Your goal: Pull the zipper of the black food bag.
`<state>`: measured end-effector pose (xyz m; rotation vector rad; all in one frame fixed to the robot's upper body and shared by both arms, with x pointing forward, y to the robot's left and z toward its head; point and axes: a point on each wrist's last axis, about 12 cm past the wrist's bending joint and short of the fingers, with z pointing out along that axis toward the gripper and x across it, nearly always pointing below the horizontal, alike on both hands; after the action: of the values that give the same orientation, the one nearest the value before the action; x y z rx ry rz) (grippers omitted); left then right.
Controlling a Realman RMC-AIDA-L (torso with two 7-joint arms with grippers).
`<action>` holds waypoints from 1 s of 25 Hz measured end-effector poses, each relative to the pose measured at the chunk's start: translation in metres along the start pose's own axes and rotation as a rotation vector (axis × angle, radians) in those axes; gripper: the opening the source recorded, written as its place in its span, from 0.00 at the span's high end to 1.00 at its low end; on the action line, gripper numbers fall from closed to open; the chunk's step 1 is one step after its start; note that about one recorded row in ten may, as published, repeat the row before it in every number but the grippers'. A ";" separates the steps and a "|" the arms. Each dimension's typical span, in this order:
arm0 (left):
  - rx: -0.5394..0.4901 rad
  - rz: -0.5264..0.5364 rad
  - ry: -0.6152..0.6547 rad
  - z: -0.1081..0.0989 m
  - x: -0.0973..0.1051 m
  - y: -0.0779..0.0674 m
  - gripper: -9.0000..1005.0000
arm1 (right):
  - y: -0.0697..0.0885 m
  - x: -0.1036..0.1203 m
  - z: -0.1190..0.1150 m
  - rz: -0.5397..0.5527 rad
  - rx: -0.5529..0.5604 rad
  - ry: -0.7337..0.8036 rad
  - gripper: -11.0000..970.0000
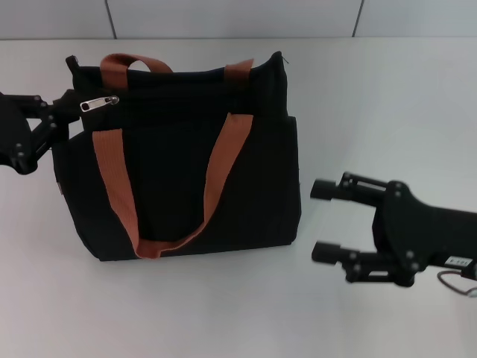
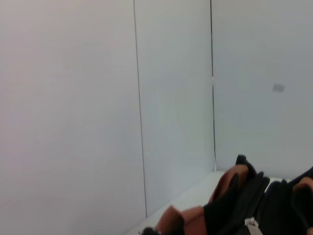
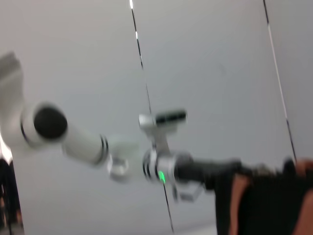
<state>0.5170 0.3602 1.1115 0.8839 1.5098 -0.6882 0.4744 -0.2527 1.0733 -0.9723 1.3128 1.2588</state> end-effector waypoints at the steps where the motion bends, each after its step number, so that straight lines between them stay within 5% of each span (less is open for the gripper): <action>1: -0.002 0.002 -0.011 0.000 0.000 -0.001 0.85 | -0.001 -0.009 0.004 0.051 -0.019 -0.080 0.17; 6: -0.015 0.013 -0.050 0.003 0.002 -0.006 0.97 | -0.022 -0.038 0.025 0.257 -0.078 -0.183 0.17; 14: -0.021 0.010 -0.074 0.007 0.004 -0.010 0.96 | -0.065 -0.081 0.076 0.567 -0.143 -0.095 0.18; 25: -0.023 0.009 -0.100 0.013 0.002 -0.012 0.96 | -0.096 -0.119 0.124 0.659 -0.076 0.119 0.21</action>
<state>0.5139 0.3436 1.1072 0.8268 1.4210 -0.6974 0.6027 -0.1536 1.1847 -0.6877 1.7705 1.7723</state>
